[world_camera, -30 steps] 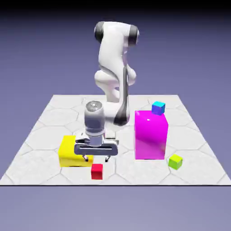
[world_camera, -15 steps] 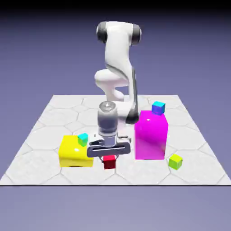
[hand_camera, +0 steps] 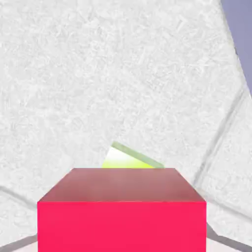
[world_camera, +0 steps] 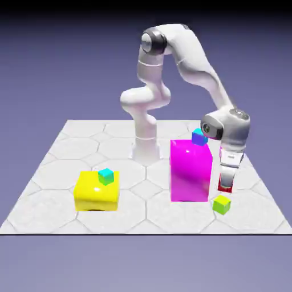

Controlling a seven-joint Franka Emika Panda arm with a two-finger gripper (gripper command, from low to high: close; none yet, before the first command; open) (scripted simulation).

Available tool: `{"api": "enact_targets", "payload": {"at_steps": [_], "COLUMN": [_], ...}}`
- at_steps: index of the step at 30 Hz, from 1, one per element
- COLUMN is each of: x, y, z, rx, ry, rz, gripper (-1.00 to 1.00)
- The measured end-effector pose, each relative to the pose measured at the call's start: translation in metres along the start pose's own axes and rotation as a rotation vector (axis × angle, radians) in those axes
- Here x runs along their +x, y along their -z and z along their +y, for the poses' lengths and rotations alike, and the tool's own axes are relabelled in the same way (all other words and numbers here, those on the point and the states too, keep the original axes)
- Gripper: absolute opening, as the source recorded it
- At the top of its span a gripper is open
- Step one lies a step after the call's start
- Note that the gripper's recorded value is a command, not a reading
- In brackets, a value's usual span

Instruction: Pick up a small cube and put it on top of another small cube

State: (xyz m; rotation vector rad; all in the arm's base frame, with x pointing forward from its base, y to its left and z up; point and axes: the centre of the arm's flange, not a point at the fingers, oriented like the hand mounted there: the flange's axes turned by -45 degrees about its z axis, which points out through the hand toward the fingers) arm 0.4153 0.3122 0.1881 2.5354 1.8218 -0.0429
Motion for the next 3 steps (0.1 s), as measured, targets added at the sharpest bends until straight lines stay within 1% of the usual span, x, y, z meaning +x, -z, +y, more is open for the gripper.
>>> {"api": "enact_targets", "payload": {"at_steps": [1,3], "x": [-0.0003,-0.0003], "y": [-0.0071,-0.0071], "z": [-0.0004,-0.0004], "rx": [0.0,0.0], "ry": [0.0,0.0], "rz": [0.0,0.0], "gripper": [1.0,1.0]}}
